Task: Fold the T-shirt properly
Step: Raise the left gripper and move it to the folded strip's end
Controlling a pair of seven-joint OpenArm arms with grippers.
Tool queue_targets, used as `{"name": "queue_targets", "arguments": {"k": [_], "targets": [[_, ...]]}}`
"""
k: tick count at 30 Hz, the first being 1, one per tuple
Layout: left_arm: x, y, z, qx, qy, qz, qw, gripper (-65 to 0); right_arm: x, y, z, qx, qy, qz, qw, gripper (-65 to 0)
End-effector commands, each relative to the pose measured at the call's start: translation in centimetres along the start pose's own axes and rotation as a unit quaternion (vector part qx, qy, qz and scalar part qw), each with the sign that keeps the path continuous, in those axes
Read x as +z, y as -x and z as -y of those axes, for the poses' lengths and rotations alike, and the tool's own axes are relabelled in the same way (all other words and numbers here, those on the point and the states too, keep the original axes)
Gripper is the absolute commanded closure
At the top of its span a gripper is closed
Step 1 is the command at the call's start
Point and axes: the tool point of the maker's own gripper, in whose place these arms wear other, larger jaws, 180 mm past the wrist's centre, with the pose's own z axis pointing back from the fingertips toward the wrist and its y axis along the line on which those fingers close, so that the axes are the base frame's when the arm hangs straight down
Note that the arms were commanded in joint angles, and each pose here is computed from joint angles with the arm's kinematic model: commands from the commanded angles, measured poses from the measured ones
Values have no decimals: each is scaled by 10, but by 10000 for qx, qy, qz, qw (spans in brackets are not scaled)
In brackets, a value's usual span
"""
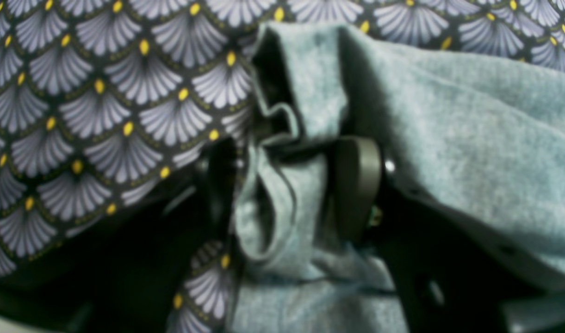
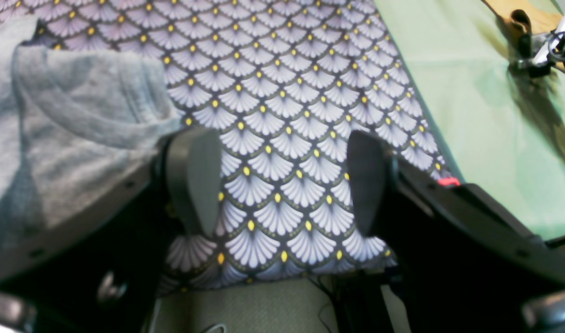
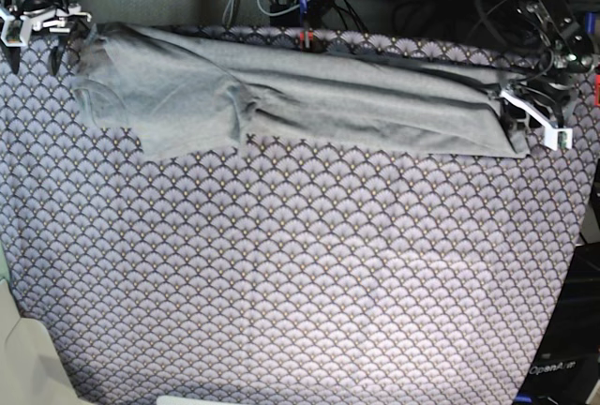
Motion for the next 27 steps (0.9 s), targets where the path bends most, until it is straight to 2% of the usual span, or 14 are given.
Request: {"name": "queue_targets", "arguments": {"k": [1, 3, 4, 10, 16, 20, 27], "targets": [[-1, 36, 5, -83, 20, -745, 9972, -325, 2, -11, 9, 84, 82, 216, 9997, -433], [1, 44, 6, -101, 37, -817, 9966, -310, 2, -11, 9, 84, 82, 216, 9997, -433], [1, 47, 6, -92, 40, -852, 9963, -279, 2, -11, 9, 85, 89, 215, 9997, -433], [-2, 65, 5, 40, 100, -1074, 9942, 0, 2, -11, 9, 85, 89, 207, 9997, -433], [0, 61, 6, -1, 83, -1026, 9947, 0, 2, -11, 10, 80, 91, 212, 9997, -433], [8, 43, 6, -144, -6, -786, 9968, 0, 3, -12, 9, 73, 92, 233, 9997, -433], [26, 7, 29, -452, -135, -582, 9972, 0, -1, -14, 8, 37, 107, 278, 9995, -433]]}}
